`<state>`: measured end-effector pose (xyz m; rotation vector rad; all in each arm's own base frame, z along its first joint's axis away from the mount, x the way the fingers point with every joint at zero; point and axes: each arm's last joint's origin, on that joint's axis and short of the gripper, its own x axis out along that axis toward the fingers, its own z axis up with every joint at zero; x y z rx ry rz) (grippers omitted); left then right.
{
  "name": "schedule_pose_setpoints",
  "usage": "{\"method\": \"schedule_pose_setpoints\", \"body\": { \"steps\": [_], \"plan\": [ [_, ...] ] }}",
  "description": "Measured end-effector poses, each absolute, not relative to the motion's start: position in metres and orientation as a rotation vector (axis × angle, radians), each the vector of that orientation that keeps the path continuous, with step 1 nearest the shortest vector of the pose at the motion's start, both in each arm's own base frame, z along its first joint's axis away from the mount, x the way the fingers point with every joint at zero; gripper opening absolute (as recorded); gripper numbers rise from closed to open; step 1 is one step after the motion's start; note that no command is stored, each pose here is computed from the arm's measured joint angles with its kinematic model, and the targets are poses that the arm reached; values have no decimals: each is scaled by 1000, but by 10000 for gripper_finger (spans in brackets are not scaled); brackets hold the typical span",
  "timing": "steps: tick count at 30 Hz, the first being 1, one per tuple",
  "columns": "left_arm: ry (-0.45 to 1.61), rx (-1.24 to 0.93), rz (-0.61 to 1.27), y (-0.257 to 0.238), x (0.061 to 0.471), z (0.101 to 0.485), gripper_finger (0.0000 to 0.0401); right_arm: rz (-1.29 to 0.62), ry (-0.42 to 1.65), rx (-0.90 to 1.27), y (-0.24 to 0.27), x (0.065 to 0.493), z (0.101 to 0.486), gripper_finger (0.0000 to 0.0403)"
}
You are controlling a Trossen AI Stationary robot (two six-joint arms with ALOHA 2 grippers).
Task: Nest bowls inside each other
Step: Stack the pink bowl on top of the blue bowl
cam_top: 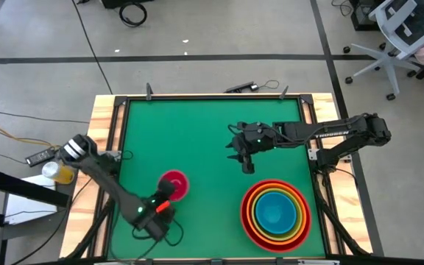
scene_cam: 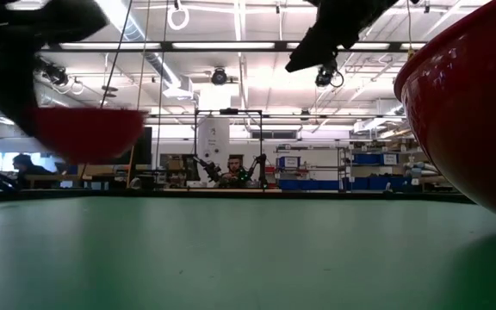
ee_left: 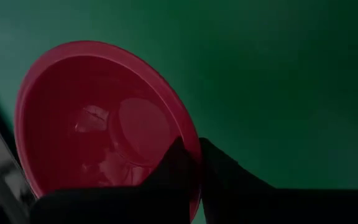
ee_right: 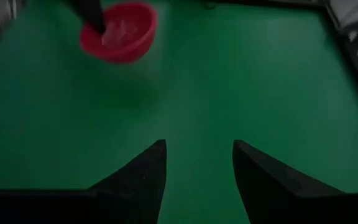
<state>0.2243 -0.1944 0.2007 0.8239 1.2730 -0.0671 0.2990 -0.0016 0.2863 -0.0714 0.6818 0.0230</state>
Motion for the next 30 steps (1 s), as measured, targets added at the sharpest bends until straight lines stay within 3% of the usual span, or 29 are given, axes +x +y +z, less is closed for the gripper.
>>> {"method": "schedule_pose_setpoints", "body": {
  "steps": [6,11,20,30],
  "plan": [
    [1058,838,-169,-173,254,231,10,175,692,-375,9,297,288,189],
    [963,845,-257,-151,273,247,10,230,705,-443,21,295,286,189],
    [931,934,-243,-102,307,248,10,-108,759,80,-9,305,316,184],
    [876,998,-164,-71,327,253,9,-217,1023,114,-40,340,307,184]
  ]
}}
